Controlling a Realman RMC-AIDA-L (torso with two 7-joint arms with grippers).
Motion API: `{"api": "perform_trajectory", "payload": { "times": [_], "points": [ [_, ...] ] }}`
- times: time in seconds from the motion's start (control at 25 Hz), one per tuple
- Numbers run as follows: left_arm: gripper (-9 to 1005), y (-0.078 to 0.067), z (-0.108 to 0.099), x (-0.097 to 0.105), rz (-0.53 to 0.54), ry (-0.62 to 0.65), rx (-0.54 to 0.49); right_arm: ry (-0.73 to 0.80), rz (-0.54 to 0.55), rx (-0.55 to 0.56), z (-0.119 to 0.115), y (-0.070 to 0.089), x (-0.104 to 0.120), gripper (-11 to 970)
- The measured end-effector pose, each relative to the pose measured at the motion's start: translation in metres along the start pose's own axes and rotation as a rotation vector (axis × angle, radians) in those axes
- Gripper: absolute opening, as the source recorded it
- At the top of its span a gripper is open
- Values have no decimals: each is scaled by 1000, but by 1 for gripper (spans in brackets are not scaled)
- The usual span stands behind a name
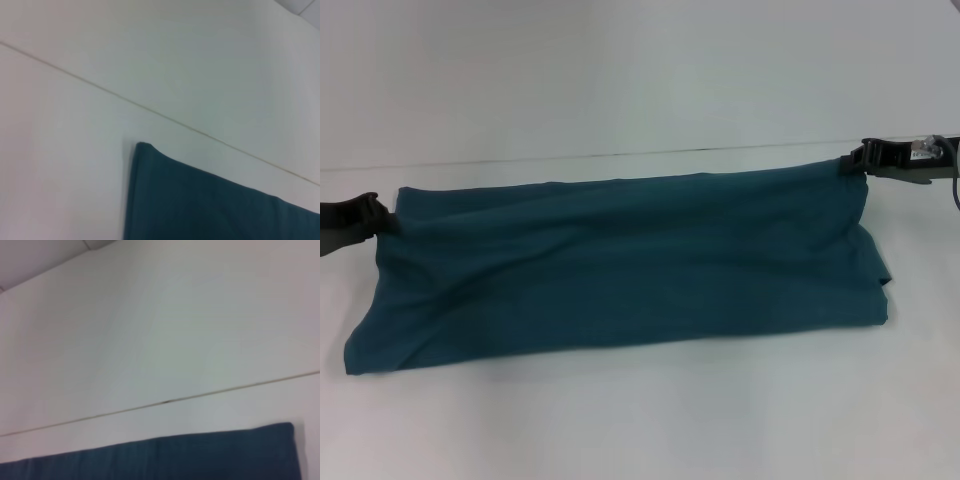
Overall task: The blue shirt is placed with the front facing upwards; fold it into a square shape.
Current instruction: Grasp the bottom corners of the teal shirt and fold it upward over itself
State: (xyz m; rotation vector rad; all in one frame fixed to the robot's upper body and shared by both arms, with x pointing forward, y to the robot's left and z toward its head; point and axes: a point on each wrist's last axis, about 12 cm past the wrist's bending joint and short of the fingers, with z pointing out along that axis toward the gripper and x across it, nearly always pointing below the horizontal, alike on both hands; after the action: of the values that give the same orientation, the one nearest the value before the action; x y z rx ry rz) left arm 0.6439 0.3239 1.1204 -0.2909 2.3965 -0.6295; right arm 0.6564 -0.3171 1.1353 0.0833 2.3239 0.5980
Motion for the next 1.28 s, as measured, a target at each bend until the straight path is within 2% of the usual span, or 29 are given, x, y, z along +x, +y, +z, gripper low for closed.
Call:
{"api": "perform_trajectory", "payload": {
  "times": [0.16, 0.8, 1.28],
  "points": [
    [56, -2, 2, -1, 36, -9, -14, -9, 0, 3, 1, 1, -2, 43],
    [64, -12, 13, -4, 30, -53, -23, -70, 24, 68, 16, -1, -2, 43],
    [69, -14, 17, -9, 24, -94, -40, -97, -46, 129, 26, 4, -5, 42]
  ]
}}
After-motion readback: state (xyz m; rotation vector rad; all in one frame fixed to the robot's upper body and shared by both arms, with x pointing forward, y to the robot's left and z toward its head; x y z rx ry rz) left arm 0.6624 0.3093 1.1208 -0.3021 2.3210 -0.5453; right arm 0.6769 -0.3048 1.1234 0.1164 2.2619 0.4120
